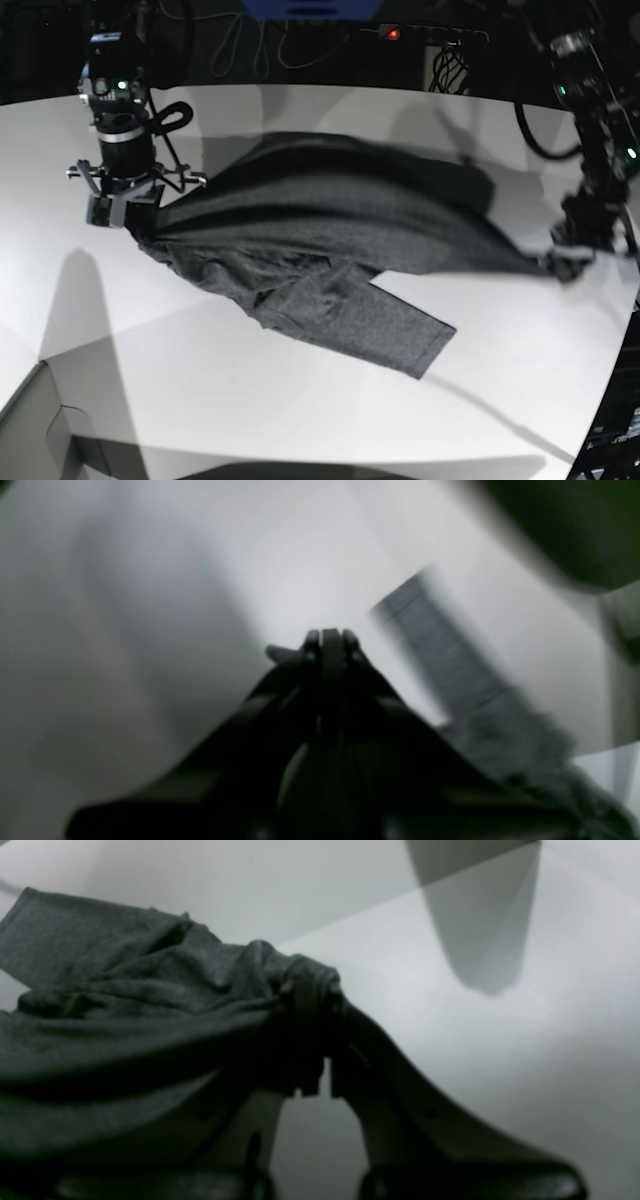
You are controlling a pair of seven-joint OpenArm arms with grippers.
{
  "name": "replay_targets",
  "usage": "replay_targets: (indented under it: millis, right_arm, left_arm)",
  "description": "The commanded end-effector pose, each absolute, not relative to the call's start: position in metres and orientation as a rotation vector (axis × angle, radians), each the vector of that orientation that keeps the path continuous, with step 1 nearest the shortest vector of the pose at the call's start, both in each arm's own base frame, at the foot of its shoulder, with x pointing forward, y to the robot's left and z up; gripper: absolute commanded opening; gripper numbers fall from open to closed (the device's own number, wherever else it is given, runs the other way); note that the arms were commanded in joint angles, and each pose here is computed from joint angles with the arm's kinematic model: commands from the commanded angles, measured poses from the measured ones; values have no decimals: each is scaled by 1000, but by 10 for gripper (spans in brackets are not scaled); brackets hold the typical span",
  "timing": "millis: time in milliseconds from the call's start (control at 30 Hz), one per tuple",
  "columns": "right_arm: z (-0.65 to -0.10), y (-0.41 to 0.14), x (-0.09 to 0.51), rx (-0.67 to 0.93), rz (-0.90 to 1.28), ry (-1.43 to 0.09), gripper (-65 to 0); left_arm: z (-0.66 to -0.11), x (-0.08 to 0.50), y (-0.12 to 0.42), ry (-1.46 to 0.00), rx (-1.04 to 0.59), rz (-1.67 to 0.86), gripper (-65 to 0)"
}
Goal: Layout the t-shirt on the table in an organized manner, then fold the t-shirt properly
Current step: 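Lift and stretch the shirt between both grippers, then lay it down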
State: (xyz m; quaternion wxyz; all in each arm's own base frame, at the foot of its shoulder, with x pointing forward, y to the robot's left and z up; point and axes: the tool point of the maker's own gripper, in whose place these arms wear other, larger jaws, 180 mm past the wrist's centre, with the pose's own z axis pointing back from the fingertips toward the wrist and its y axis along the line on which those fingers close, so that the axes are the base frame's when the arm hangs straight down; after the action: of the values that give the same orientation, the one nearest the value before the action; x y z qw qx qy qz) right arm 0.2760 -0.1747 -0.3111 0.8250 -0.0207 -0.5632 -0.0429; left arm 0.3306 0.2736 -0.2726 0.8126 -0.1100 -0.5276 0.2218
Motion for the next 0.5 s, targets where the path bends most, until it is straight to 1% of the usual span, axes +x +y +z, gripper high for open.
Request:
replay_targets:
  millis: [0, 100, 233, 333, 467]
  right_arm:
    - [-293, -176, 284, -47, -91, -1266, -650]
    - [-291, -176, 286, -45, -94, -1270, -650]
    - [-280, -179, 290, -57, -77, -1302, -650]
    - [-269, -194, 293, -100, -76, -1328, -650]
    - [-247, -218, 307, -163, -81, -1390, -650]
  left_arm:
    - [-241, 345, 273, -1221, -242, 444, -648]
    - [-206, 366, 269, -1317, -272, 431, -648]
    - [-177, 393, 242, -1373, -329, 350, -648]
    - [-143, 402, 226, -1449, -351, 285, -648]
    - [-100, 416, 222, -1545, -361, 239, -648]
